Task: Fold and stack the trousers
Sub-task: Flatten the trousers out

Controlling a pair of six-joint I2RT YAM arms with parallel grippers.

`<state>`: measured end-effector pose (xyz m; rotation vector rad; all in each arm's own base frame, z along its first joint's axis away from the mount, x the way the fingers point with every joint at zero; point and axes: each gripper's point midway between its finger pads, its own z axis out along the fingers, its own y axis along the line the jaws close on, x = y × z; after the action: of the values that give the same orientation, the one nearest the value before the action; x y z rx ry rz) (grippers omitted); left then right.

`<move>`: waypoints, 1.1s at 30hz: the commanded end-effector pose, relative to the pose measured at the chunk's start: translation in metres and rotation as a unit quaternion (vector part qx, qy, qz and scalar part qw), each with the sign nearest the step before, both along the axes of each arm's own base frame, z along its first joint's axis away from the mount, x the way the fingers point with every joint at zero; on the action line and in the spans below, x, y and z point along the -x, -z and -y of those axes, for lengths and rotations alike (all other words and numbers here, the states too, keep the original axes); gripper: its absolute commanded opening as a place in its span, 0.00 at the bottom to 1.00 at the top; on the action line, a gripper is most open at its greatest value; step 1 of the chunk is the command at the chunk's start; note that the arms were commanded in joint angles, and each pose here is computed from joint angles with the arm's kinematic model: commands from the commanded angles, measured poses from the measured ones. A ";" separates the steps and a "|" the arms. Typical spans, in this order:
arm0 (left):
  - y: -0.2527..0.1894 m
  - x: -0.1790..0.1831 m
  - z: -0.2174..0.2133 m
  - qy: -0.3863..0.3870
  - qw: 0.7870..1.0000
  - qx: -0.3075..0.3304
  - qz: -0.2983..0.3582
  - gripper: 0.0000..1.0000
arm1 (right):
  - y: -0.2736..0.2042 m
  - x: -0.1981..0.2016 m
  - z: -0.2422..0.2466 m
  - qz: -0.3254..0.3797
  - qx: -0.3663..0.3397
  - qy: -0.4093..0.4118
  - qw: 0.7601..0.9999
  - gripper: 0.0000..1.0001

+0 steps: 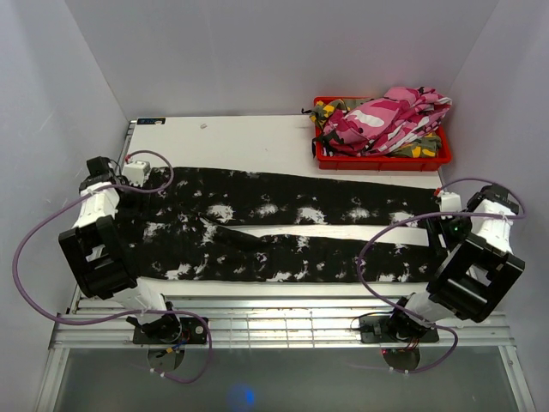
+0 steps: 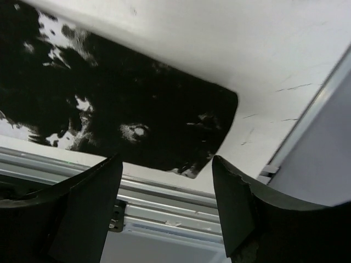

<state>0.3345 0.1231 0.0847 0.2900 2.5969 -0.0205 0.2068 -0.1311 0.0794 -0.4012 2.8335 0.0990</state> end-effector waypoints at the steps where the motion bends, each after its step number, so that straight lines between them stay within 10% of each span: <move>1: -0.009 0.009 0.005 0.012 1.000 -0.003 0.014 0.68 | 0.015 0.019 0.001 -0.030 -0.005 0.010 0.999 0.72; 9: 0.004 0.022 0.004 -0.002 1.000 -0.011 0.002 0.71 | 0.056 0.035 0.005 -0.072 -0.015 0.030 0.997 0.57; 15: 0.024 0.037 -0.005 -0.017 0.999 -0.014 -0.023 0.71 | 0.055 0.025 0.021 -0.068 0.011 0.025 0.997 0.08; 27: 0.054 0.063 -0.040 -0.056 0.997 0.000 -0.060 0.68 | -0.006 -0.002 0.048 0.020 0.072 -0.017 0.997 0.08; 31: 0.055 0.064 -0.034 -0.052 0.997 0.011 -0.058 0.68 | 0.006 0.017 0.032 -0.012 0.037 -0.001 0.999 0.76; 33: 0.054 0.063 -0.034 -0.053 0.997 0.014 -0.055 0.68 | 0.018 0.024 0.023 -0.025 0.017 0.015 0.999 0.89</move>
<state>0.2665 0.1620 0.0256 0.1163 2.7563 -0.0076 0.2006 -0.1740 0.0748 -0.3901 2.8401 -0.0877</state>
